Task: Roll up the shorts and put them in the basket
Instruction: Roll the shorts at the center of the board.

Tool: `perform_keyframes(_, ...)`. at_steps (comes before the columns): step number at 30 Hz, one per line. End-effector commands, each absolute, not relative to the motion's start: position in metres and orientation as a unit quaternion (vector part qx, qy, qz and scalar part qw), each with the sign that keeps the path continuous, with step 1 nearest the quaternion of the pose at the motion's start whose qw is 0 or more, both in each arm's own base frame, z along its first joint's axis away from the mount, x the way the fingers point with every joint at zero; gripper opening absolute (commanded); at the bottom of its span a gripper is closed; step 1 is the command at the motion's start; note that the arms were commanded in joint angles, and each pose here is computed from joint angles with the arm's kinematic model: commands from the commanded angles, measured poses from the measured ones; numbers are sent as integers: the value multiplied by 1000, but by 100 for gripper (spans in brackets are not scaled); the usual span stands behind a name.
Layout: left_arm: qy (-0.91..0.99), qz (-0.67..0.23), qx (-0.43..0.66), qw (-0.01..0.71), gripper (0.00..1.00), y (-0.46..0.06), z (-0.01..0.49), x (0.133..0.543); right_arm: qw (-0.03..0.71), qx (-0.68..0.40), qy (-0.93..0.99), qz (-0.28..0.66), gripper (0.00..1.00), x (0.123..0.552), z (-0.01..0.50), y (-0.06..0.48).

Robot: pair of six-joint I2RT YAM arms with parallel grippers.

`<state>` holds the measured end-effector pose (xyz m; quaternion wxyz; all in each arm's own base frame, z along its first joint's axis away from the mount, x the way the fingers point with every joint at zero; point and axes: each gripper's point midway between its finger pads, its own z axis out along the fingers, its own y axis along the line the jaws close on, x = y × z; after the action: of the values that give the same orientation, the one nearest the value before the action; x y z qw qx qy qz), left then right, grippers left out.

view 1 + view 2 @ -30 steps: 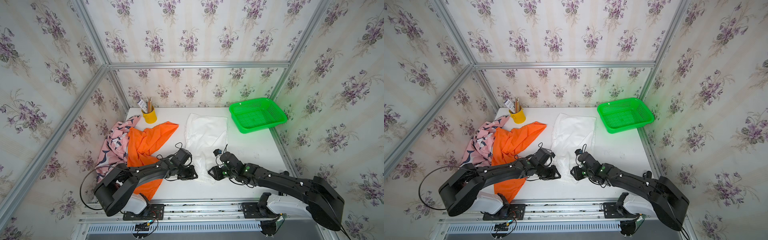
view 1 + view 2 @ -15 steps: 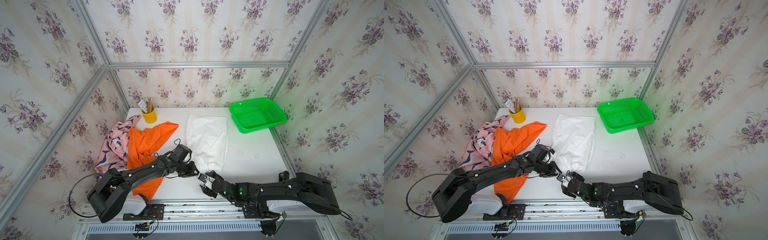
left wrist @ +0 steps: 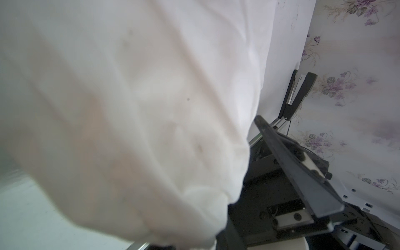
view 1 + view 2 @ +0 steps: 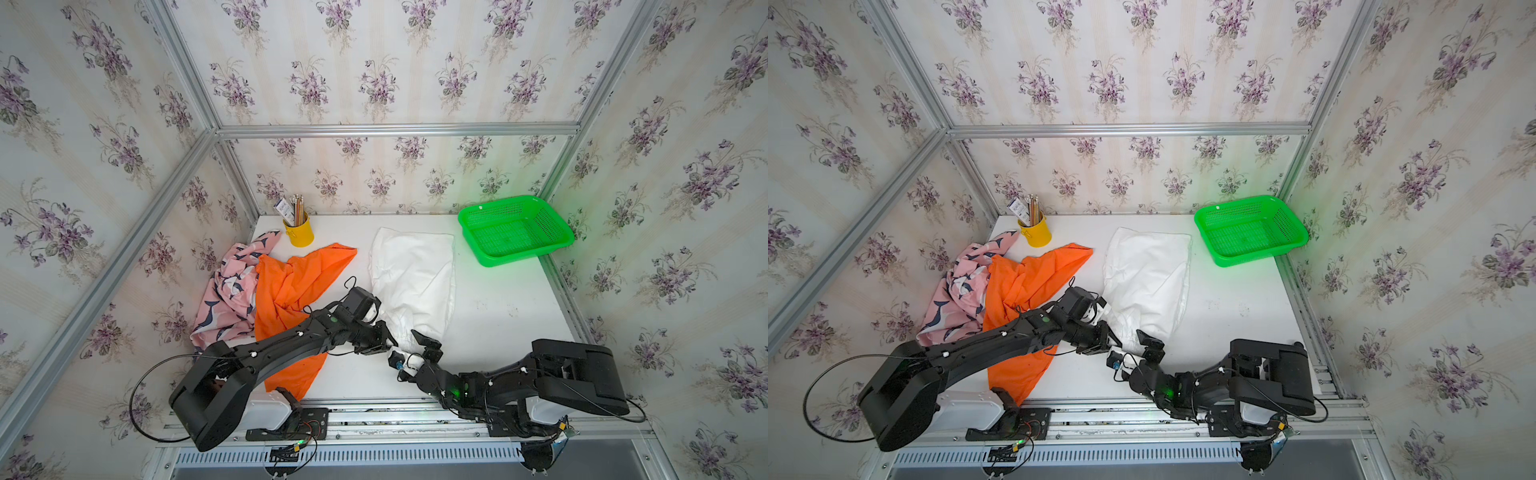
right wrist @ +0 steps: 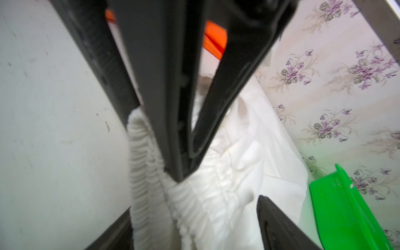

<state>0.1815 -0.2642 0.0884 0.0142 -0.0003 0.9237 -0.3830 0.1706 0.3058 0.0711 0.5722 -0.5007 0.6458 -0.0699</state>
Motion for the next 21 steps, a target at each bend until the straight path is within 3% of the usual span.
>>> perform_keyframes(1,923,-385,-7,10,26,-259,90,180,604,-474,632,-101,74,175,91,304)
perform_keyframes(5,923,-385,-14,10,26,-255,88,180,593,-495,628,-96,61,168,89,303)
perform_keyframes(8,921,-388,-16,10,26,-254,88,180,582,-509,626,-96,33,164,86,300)
perform_keyframes(11,920,-390,-17,13,27,-253,91,180,570,-529,622,-91,17,159,81,299)
perform_keyframes(13,921,-389,-18,16,31,-252,93,182,561,-540,622,-82,9,156,78,301)
perform_keyframes(14,924,-383,-17,17,37,-250,93,182,557,-543,624,-78,5,155,78,301)
perform_keyframes(16,931,-363,-10,30,41,-243,96,183,549,-547,628,-67,0,153,76,303)
perform_keyframes(21,948,-308,-6,77,51,-210,114,192,514,-558,650,-24,0,147,71,311)
